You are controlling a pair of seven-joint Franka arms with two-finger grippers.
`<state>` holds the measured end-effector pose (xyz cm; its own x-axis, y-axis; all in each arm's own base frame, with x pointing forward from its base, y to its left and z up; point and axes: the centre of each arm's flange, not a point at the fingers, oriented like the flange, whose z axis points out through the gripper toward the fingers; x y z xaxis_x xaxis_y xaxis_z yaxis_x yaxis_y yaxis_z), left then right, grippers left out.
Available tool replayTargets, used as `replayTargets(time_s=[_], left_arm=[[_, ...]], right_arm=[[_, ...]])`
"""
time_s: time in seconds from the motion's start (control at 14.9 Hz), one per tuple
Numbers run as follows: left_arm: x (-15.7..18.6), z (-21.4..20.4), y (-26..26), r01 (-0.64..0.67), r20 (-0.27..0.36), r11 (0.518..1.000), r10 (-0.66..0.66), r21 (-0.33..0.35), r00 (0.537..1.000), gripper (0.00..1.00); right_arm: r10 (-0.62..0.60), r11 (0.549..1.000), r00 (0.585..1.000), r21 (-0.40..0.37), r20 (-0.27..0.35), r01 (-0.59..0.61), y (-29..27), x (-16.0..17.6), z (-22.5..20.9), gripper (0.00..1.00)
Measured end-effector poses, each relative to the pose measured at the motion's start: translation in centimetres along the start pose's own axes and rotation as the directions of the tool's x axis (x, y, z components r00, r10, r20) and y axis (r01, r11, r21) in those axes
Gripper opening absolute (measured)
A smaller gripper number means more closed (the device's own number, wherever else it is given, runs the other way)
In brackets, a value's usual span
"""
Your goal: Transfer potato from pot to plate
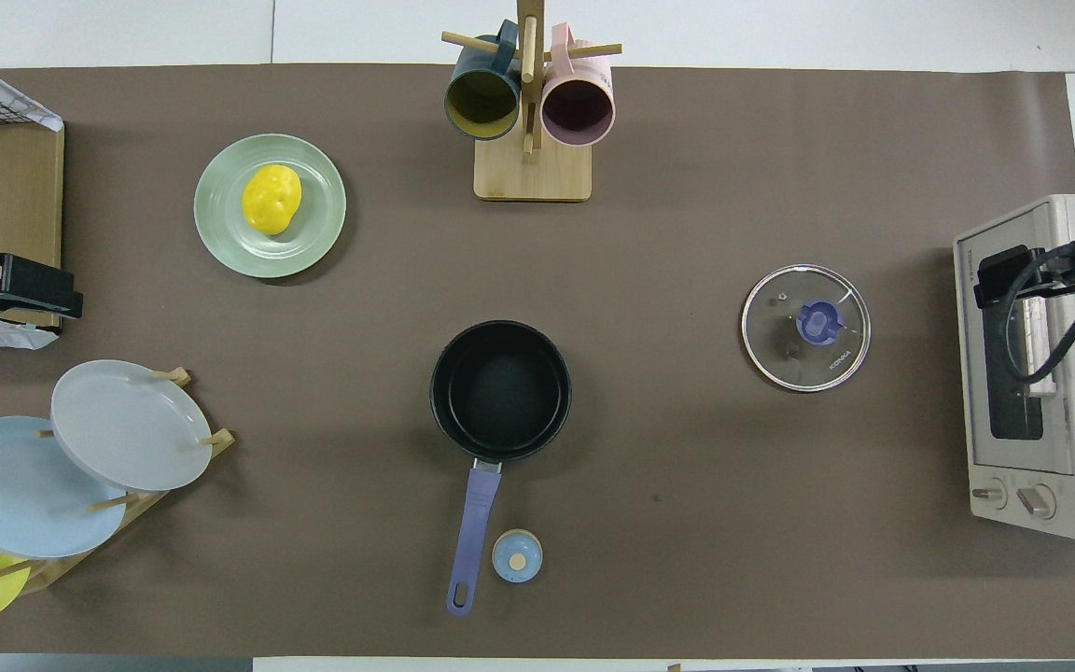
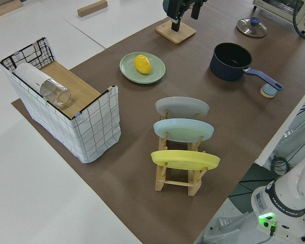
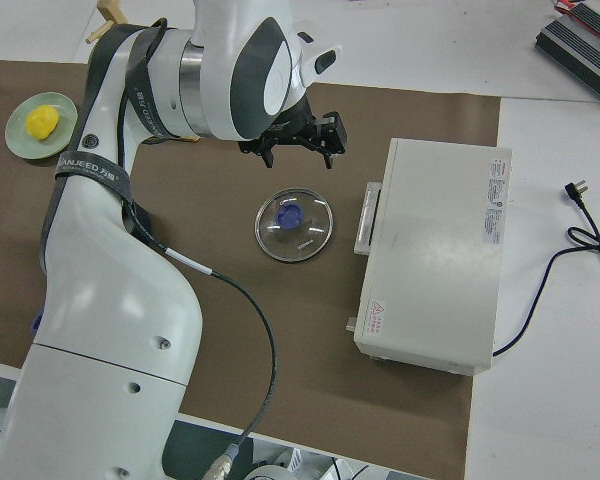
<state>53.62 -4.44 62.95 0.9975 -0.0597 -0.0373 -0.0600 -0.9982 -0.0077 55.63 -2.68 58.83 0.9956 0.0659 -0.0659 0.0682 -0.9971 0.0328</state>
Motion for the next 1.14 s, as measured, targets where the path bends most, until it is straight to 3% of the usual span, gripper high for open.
replayTargets(time_s=[1.14], left_arm=[[0.23, 0.41, 0.08, 0.0, 0.005, 1.0, 0.0, 0.001, 1.0, 1.0]], right_arm=[[0.001, 1.0, 1.0, 0.0, -0.002, -0.001, 0.05, -0.08, -0.13, 1.0]])
